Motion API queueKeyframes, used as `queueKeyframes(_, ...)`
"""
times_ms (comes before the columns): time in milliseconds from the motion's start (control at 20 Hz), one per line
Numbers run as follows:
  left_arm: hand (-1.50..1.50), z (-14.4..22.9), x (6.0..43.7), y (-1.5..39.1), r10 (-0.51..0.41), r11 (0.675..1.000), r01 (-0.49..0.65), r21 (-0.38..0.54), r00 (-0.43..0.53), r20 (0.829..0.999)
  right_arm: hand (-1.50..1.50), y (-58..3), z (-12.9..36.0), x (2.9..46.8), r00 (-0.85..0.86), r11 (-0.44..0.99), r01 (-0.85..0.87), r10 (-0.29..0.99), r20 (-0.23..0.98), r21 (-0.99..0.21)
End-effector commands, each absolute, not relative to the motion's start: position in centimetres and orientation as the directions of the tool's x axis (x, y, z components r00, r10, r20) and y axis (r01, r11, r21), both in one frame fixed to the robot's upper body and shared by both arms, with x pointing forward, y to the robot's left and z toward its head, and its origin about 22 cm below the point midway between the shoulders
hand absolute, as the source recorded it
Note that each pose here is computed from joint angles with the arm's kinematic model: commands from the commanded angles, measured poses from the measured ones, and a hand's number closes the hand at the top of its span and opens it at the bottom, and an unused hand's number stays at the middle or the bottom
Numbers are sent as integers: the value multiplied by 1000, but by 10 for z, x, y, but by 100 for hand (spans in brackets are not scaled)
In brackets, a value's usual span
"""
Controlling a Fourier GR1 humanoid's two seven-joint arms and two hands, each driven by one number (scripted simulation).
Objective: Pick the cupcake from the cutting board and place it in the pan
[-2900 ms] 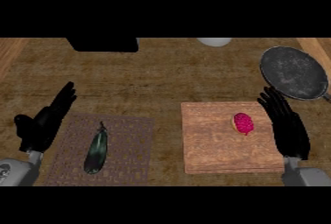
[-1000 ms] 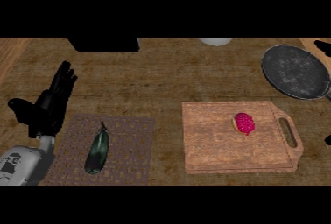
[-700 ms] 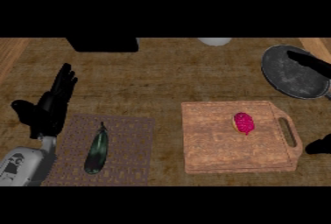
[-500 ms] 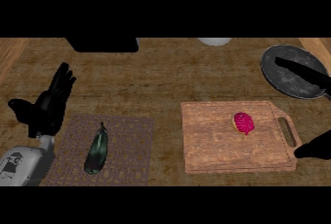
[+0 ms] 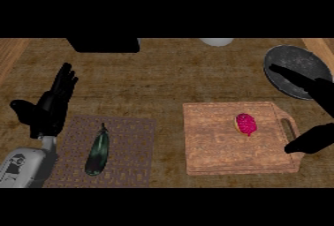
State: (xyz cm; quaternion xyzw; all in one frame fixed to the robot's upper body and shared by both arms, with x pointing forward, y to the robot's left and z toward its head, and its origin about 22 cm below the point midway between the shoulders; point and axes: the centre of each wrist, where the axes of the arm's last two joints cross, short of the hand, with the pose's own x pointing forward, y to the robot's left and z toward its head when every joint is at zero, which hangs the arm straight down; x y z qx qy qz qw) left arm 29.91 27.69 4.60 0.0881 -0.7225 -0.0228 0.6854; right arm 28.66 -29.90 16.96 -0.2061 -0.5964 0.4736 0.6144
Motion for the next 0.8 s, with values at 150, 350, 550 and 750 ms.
queueKeyframes(150, 0, 60, 302, 289, -166, 983, -82, 163, -30, 986, -150, -307, 145, 299, -124, 442, -401, 842, 525, -803)
queueKeyframes(350, 0, 53, 285, 285, -155, 984, -99, 150, -46, 987, -150, -296, 138, 297, -151, 413, -453, 838, 525, -790)
queueKeyframes(550, 0, 47, 299, 284, -168, 983, -90, 163, -56, 984, -150, -280, 125, 314, -168, 370, -471, 854, 493, -801)
queueKeyframes(750, 0, 62, 289, 277, -162, 983, -93, 157, -39, 986, -150, -278, 127, 299, -158, 350, -476, 868, 470, -807)
